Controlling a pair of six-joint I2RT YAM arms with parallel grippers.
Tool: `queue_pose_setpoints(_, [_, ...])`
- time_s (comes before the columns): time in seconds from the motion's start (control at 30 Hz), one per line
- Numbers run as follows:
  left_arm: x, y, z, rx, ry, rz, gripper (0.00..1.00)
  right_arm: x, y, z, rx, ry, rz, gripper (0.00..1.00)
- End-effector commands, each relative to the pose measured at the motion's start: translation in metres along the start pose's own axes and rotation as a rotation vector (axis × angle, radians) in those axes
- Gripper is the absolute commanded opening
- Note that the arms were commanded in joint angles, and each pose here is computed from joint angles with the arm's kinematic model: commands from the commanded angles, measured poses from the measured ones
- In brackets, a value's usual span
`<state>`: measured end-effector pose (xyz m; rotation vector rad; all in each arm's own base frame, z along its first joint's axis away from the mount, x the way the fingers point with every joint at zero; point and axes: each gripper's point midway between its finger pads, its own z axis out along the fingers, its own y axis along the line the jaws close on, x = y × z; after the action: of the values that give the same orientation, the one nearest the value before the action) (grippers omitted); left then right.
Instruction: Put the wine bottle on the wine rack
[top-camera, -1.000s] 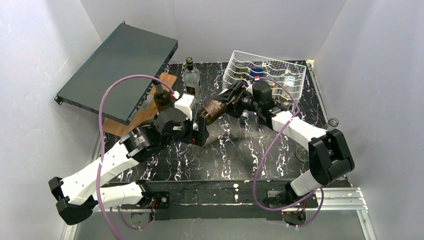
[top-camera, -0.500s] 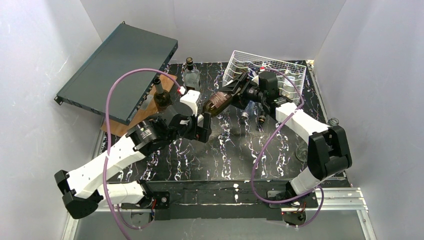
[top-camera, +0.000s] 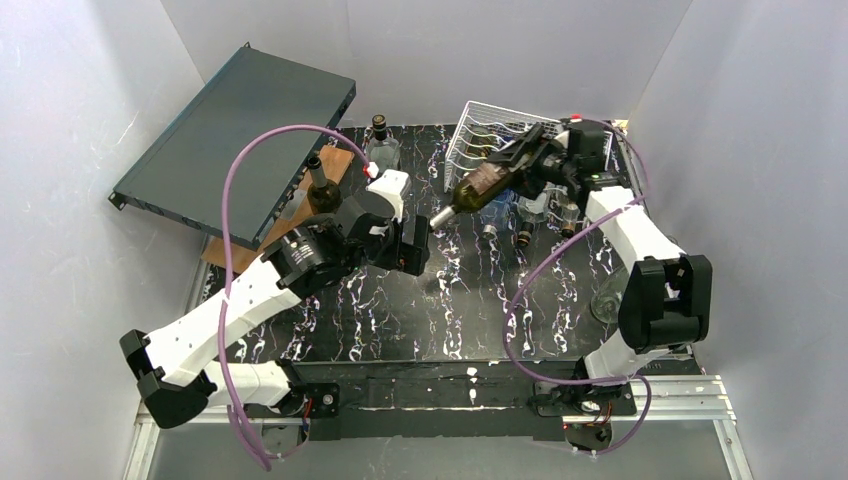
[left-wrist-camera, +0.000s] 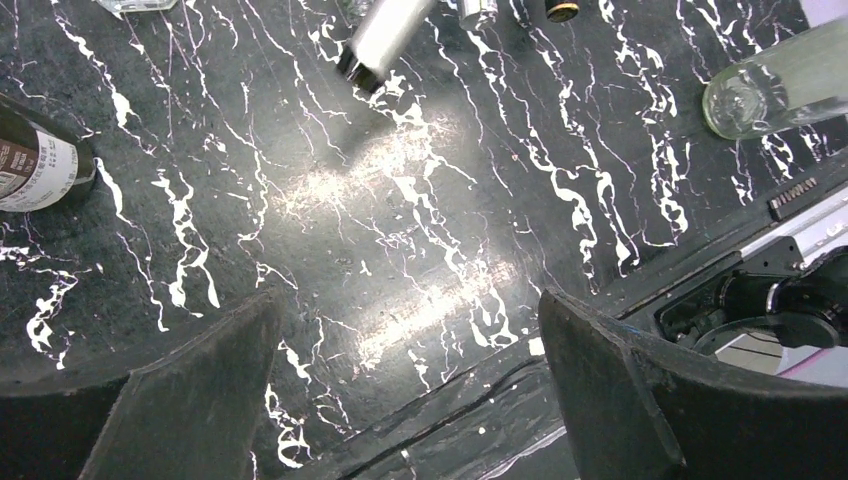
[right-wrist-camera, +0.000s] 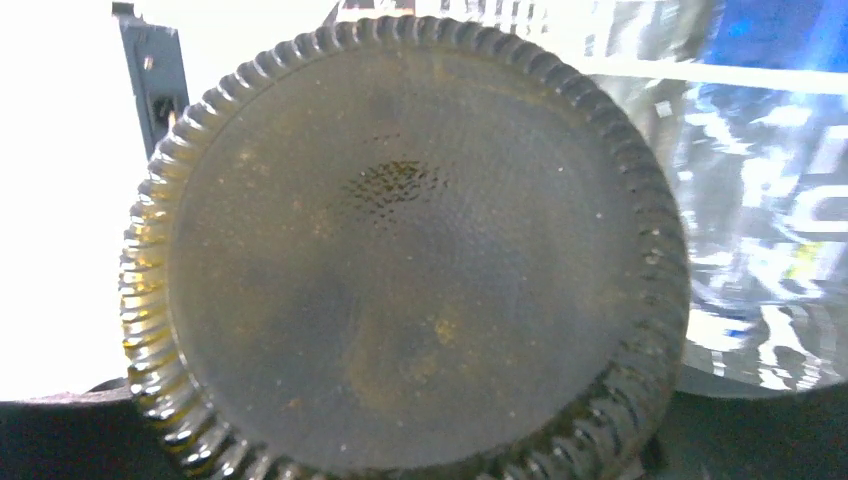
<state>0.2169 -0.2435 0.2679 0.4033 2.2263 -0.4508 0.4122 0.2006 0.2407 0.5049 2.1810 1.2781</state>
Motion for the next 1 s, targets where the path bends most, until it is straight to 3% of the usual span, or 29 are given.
queue_pose_setpoints(0.0, [-0.010,-0.001,-0.016,0.040,-0.051,0.002,0.98,-0.042,0.022,-0.032,-0.065,-0.038,-0.072,0.01])
queue_pose_setpoints(0.13, [-0.024,-0.002,-0.024,0.057,-0.086,0.046,0.98,-0.077,-0.002,-0.054,0.014,-0.079,-0.089,0.01])
queue_pose_setpoints(0.53, [-0.110,-0.006,-0.055,0.023,-0.309,0.262,0.99,-0.113,-0.027,-0.085,0.160,-0.079,-0.113,0.01])
queue_pose_setpoints(0.97, [-0.092,0.006,-0.018,-0.044,-0.330,0.293,0.99,-0.148,-0.065,-0.109,0.352,-0.137,-0.121,0.01])
